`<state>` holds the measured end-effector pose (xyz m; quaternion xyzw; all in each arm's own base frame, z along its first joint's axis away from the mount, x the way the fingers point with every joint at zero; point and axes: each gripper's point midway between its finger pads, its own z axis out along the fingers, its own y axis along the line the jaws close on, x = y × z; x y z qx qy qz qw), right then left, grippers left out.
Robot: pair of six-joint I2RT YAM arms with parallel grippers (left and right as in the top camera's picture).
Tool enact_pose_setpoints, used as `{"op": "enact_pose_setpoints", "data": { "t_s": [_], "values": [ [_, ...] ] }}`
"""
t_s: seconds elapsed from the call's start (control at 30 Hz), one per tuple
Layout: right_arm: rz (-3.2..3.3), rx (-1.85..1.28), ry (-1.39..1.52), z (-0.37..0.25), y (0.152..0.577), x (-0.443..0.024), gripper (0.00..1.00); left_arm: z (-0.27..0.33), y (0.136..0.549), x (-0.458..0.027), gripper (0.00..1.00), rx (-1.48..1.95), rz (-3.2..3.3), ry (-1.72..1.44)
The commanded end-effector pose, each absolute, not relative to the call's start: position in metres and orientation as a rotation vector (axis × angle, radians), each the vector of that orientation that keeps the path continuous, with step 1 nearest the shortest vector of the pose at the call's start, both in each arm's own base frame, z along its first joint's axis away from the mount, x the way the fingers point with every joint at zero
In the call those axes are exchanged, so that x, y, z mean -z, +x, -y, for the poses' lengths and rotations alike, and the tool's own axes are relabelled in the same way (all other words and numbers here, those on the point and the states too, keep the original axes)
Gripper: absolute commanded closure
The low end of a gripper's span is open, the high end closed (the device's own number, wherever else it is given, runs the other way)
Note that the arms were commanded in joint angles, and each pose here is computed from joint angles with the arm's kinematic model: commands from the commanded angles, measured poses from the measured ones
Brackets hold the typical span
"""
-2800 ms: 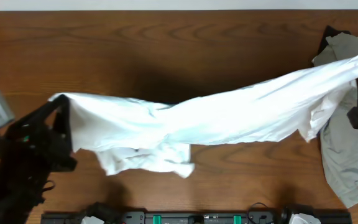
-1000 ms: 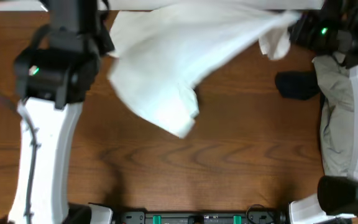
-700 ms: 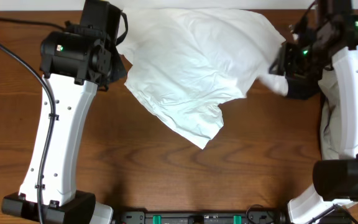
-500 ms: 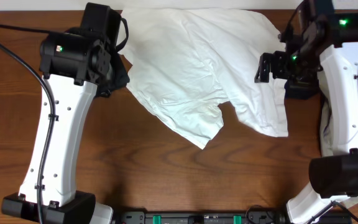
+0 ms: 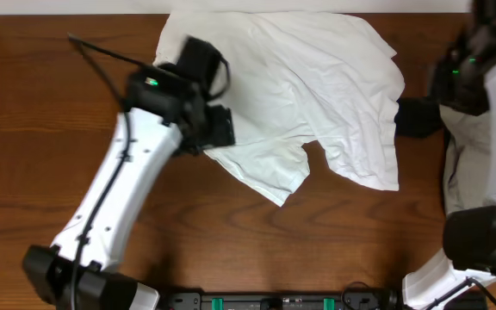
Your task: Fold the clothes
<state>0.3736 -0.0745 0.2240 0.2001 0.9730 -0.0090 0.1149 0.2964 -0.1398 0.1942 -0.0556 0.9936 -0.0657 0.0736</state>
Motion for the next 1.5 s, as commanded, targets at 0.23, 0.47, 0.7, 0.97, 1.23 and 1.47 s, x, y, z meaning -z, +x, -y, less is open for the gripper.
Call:
{"op": "enact_pose_setpoints", "data": {
  "t_s": [0.23,0.47,0.7,0.97,1.23,1.47],
  "values": [
    [-2.996,-0.153,0.505,0.082,0.403,-0.153,0.99,0.143,0.295,-0.152,0.24,0.205,-3.011,-0.198],
    [-3.022,-0.201,0.514,0.088,0.434,-0.092,0.99,0.142,0.293,-0.148,0.23,0.197,-3.02,-0.199],
    [-3.06,-0.214,0.542,0.096,0.445,-0.042,0.99,0.142,0.294,-0.148,0.22,0.2,-3.017,-0.199],
    [-3.11,-0.226,0.557,0.097,0.45,0.011,0.99,0.142,0.294,-0.148,0.21,0.2,-3.017,-0.199],
    [-3.145,-0.069,0.564,0.113,0.445,0.031,0.99,0.143,0.296,-0.148,0.21,0.207,-3.007,-0.198],
    [-3.127,0.481,0.688,0.171,0.424,0.023,0.99,0.144,0.298,-0.149,0.2,0.212,-2.999,-0.197]
  ]
}}
